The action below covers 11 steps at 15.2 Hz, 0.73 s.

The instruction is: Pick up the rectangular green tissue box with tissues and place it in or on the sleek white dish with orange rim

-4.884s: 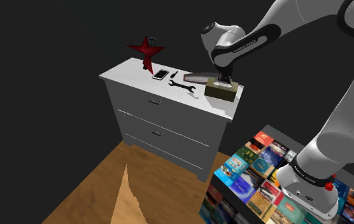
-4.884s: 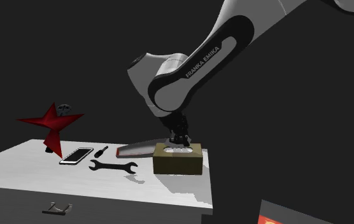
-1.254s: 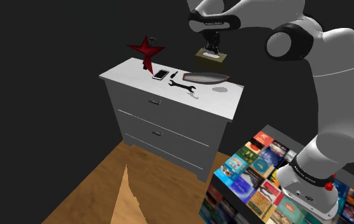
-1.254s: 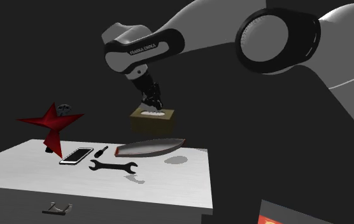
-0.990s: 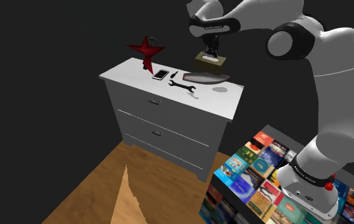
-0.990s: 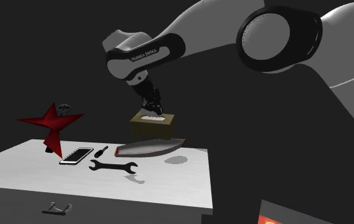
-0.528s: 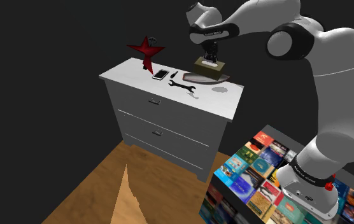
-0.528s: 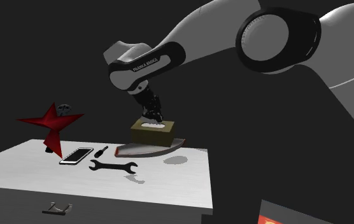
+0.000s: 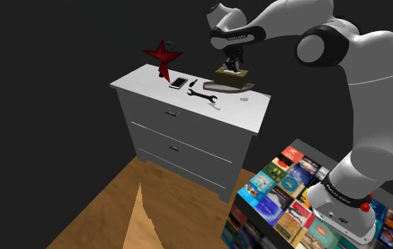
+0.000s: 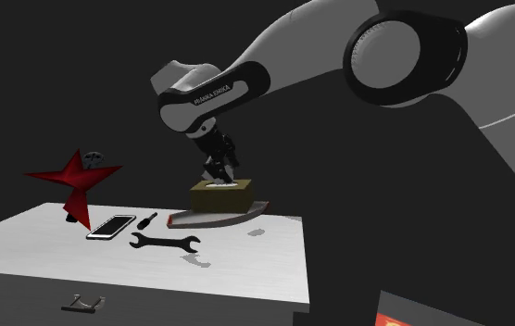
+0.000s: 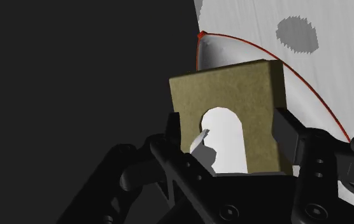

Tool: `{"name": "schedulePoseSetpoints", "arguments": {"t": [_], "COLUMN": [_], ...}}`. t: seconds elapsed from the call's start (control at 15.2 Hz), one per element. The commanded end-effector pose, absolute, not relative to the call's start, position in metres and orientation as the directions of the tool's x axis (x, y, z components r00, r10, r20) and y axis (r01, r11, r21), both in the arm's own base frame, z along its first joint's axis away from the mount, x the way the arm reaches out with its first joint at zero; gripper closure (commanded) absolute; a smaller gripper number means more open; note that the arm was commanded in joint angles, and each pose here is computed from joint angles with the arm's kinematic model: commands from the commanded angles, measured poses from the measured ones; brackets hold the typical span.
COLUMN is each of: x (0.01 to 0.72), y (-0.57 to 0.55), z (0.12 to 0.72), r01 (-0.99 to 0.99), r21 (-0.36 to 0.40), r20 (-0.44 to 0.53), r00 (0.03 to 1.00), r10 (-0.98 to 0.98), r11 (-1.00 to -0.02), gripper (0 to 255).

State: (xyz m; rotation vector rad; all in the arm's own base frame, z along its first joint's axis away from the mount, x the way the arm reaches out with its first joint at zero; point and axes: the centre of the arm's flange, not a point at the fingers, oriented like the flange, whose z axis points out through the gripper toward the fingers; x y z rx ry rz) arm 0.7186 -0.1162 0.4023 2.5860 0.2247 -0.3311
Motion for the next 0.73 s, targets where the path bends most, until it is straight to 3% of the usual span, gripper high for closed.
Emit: {"name": "schedulePoseSetpoints", "arguments": {"t": [0.0, 0.66], "x": [0.719, 0.728], "y": [-0.116, -0.090], "z": [0.402, 0.444], "r01": [0.222, 0.222], "r21": [0.475, 0.475], "r20": [-0.276, -0.276], "r00": [0.956, 0.956], "r10": [0.095, 0.095], "r11": [-0.852, -0.852], "gripper": [0, 0]}}
